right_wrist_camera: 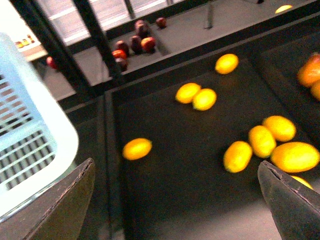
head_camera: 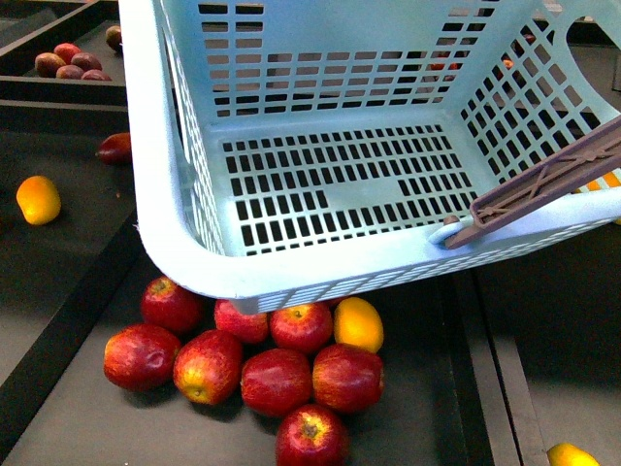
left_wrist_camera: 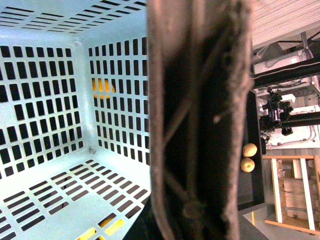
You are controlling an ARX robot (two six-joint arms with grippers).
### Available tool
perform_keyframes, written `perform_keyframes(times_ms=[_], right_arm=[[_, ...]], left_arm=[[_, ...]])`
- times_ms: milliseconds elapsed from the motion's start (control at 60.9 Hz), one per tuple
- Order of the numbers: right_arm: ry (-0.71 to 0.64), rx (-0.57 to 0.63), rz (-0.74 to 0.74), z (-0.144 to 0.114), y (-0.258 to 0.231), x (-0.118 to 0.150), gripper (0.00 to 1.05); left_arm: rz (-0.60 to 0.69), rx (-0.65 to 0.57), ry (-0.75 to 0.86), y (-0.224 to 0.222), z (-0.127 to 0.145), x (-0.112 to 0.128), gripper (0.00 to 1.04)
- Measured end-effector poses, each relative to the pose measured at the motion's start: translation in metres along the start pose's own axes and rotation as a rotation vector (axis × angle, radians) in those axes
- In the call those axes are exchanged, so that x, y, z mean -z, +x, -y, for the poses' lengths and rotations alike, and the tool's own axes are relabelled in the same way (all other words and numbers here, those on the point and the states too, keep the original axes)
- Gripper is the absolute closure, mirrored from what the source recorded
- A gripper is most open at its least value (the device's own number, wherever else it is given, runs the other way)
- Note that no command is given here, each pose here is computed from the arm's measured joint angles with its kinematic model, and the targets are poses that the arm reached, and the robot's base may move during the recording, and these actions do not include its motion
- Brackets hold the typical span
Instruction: Pick lemon and mango into basket
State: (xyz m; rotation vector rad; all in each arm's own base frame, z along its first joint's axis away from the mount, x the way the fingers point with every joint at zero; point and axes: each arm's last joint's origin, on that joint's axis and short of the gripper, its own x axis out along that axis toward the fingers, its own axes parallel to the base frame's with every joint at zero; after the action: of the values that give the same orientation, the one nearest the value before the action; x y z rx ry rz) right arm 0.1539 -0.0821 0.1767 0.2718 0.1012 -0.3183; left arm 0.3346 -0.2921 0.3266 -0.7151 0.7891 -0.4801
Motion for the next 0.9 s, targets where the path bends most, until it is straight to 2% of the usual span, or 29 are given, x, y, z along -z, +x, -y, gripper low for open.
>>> perform_keyframes(times_ms=[115,230,427,903], right_arm=[[-0.039,0.081,-0.014,0.012,0.046,0.001,0.09],[-0.089,0.172,-0.180,0.026,0.113,0.033,0.09],[-0.056,0.238,-0.409,0.044,0.173,0.078,0.09],[0.062,0.403,-0.549,0.066,0.273,0.132,0.09]], left_arm=[[-0.001,0.000,0.000,0.000,0.000,0.000,1.00],[-0.004,0.003,0.000,0.000,0.000,0.000,1.00],[-0.003,0.002,0.000,0.000,0.000,0.000,1.00],[-0.003,0.002,0.000,0.000,0.000,0.000,1.00]])
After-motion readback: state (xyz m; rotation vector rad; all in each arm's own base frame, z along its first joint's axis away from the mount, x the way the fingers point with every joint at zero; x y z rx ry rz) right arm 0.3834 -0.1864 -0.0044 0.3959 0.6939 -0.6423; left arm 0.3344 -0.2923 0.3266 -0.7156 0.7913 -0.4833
